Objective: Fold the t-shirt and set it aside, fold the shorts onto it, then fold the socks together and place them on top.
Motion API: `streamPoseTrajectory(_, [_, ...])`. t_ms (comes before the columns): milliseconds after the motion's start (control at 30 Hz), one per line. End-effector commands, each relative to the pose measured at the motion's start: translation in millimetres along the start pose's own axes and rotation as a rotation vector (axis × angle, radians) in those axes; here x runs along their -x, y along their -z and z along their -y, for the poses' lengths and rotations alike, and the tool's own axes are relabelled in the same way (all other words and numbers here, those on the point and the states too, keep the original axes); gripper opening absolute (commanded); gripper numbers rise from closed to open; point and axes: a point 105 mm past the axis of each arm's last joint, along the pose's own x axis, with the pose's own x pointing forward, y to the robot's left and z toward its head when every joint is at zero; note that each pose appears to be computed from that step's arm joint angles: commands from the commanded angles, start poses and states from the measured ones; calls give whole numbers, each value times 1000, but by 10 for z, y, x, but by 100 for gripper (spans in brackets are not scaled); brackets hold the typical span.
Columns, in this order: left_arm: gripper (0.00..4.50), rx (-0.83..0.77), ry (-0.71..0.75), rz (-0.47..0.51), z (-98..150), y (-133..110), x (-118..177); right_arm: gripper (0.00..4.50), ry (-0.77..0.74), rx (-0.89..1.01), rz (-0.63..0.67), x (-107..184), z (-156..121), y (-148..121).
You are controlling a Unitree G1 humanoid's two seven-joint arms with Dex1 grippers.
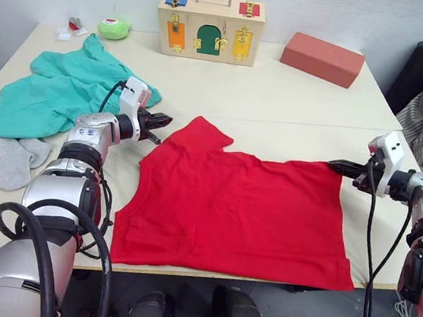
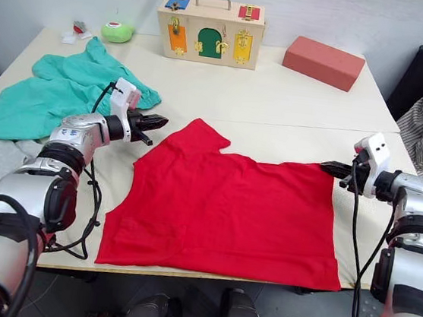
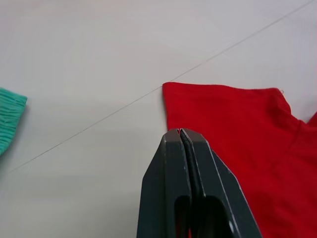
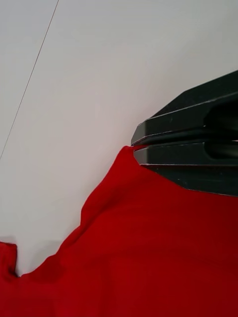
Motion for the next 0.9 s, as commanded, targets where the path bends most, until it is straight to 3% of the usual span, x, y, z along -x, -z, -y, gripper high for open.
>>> streamPoseTrajectory(33, [39, -35, -55, -36, -69, 19, 21, 0, 18, 47, 24, 106, 34, -53])
streamPoseTrajectory(400, [370, 44, -122, -145, 28, 174, -203, 0, -35, 65, 11, -62, -94, 34])
streamPoseTrajectory(633, [370, 56, -133, -172, 80, 208, -276, 0, -41, 71, 14, -69, -105, 30])
streamPoseTrajectory(733, [312, 43, -74, -162, 166, 193, -319, 0, -44, 74, 14, -67, -113, 43])
streamPoseTrajectory(900, [157, 29, -69, -155, 167, 192, -317, 0, -44, 74, 17, -63, -121, 57])
